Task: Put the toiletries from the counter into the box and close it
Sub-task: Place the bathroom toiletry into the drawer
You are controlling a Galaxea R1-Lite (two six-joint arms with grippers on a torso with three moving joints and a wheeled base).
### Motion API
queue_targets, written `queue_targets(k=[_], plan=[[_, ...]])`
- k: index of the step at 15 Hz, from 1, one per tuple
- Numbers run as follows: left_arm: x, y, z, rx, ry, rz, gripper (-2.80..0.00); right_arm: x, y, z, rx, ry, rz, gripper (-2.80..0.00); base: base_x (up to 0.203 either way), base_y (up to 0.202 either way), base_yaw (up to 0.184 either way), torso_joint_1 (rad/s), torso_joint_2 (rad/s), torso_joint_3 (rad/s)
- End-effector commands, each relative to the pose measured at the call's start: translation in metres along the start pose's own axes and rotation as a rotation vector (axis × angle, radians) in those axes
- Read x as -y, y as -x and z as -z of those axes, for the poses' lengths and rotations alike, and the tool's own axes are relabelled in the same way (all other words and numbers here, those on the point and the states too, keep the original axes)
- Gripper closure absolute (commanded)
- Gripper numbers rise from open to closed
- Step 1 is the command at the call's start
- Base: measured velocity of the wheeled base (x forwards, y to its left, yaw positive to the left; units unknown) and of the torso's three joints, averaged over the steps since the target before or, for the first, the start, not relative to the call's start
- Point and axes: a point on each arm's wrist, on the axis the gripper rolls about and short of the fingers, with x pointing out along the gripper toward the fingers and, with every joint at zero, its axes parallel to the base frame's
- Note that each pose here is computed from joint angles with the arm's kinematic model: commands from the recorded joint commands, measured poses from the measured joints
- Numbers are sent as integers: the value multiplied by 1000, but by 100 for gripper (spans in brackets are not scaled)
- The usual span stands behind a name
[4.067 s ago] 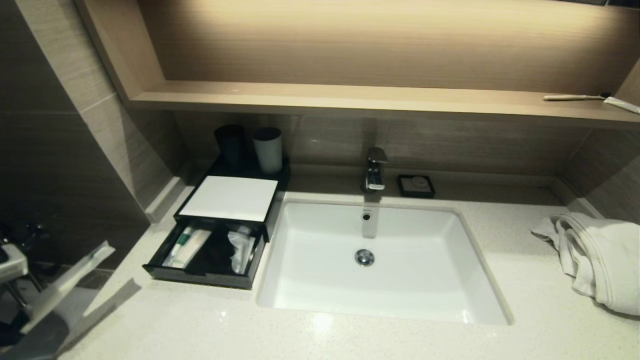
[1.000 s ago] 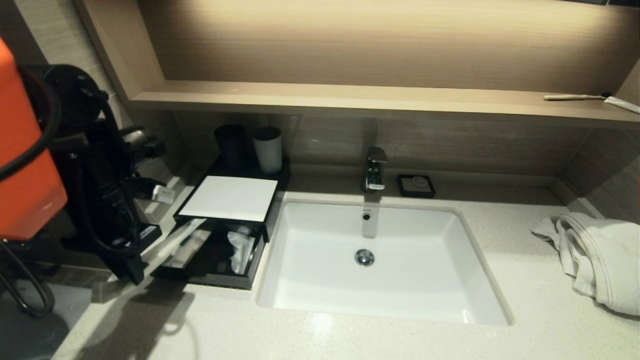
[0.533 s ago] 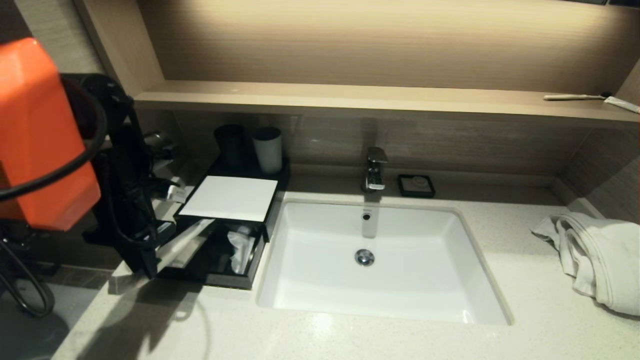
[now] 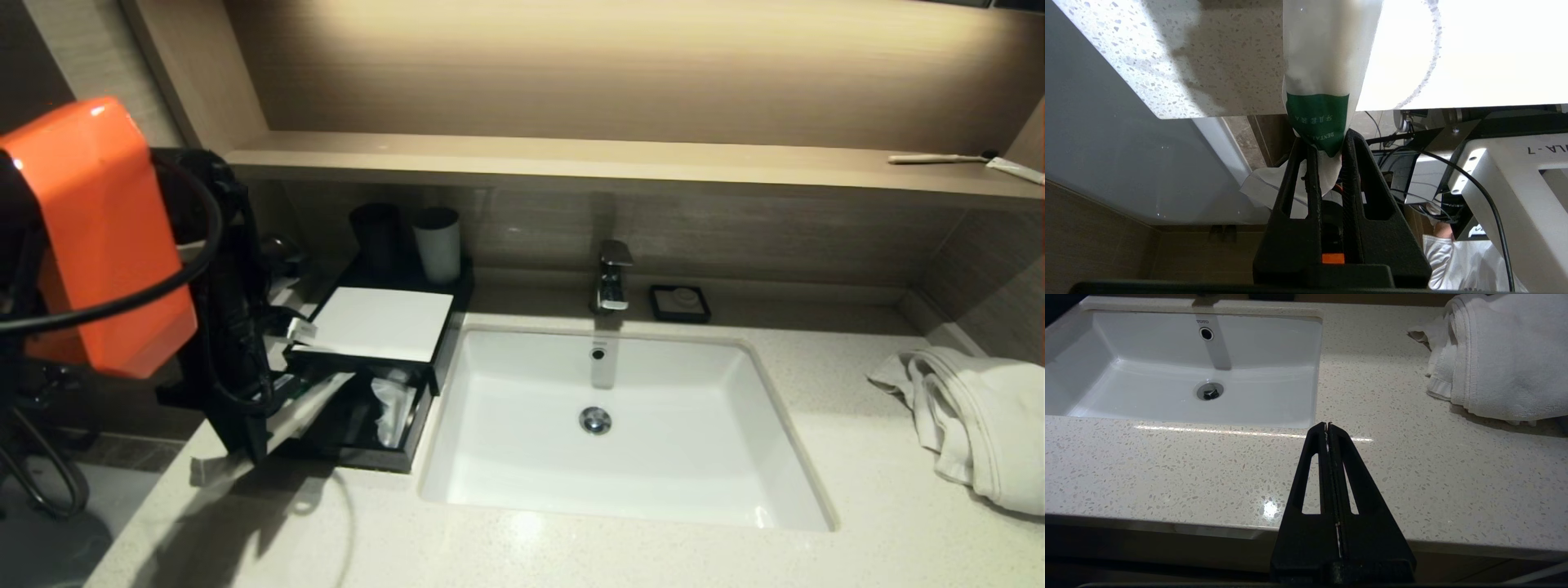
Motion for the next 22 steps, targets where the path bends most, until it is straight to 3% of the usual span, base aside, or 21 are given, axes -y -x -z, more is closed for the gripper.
queue_targets(k=[1, 22], plan=[[-1, -6, -5, -20, 1, 1, 0, 0, 0, 0, 0, 0, -1, 0, 0, 0, 0, 0, 0, 0], [-3, -18, -36, 154, 43, -18, 0, 0, 0, 0, 0, 0, 0, 0, 0, 0, 0, 0, 0, 0]])
